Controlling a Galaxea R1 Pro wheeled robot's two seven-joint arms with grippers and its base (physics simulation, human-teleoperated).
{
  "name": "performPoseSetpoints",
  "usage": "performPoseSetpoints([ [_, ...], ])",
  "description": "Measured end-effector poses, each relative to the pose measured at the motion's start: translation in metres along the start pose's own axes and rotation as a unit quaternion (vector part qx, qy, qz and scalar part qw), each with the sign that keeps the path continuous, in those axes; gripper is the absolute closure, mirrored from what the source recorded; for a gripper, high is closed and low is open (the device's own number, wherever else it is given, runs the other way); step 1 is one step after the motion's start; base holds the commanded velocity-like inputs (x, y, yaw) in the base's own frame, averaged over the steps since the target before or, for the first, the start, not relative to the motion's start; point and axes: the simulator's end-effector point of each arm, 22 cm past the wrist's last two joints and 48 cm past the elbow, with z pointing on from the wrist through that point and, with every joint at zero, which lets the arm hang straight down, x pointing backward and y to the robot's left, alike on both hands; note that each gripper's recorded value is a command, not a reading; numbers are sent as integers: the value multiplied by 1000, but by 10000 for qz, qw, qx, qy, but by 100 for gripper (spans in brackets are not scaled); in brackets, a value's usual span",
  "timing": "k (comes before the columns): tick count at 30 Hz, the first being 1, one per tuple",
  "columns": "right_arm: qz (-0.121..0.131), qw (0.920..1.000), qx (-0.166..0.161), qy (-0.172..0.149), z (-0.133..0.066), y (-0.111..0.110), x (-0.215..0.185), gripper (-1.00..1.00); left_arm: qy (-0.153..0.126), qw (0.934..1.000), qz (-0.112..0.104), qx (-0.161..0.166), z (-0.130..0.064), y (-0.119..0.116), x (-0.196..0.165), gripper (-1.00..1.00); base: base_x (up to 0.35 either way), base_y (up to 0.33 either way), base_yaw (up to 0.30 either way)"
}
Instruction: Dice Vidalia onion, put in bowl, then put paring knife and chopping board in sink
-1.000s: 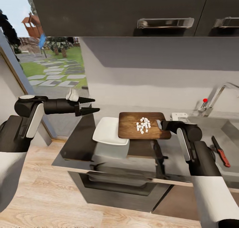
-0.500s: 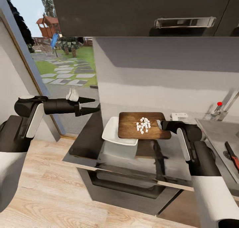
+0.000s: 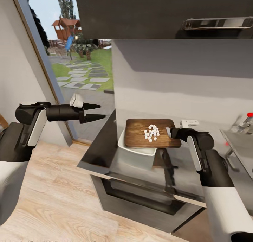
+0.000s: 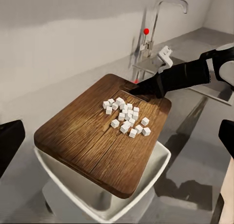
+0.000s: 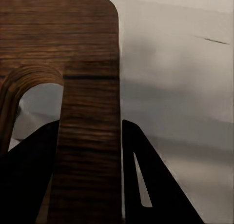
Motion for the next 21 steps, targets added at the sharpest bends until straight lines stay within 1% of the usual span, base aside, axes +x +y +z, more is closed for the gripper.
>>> performPoseSetpoints([
  [9, 4, 10000, -6, -2, 0, 0, 0, 100, 2, 10000, 0, 1, 0, 0, 0, -100, 0, 0, 160],
  [21, -4, 10000, -1, -1, 0, 0, 0, 100, 1, 10000, 0, 2, 0, 0, 0, -100, 0, 0, 17],
])
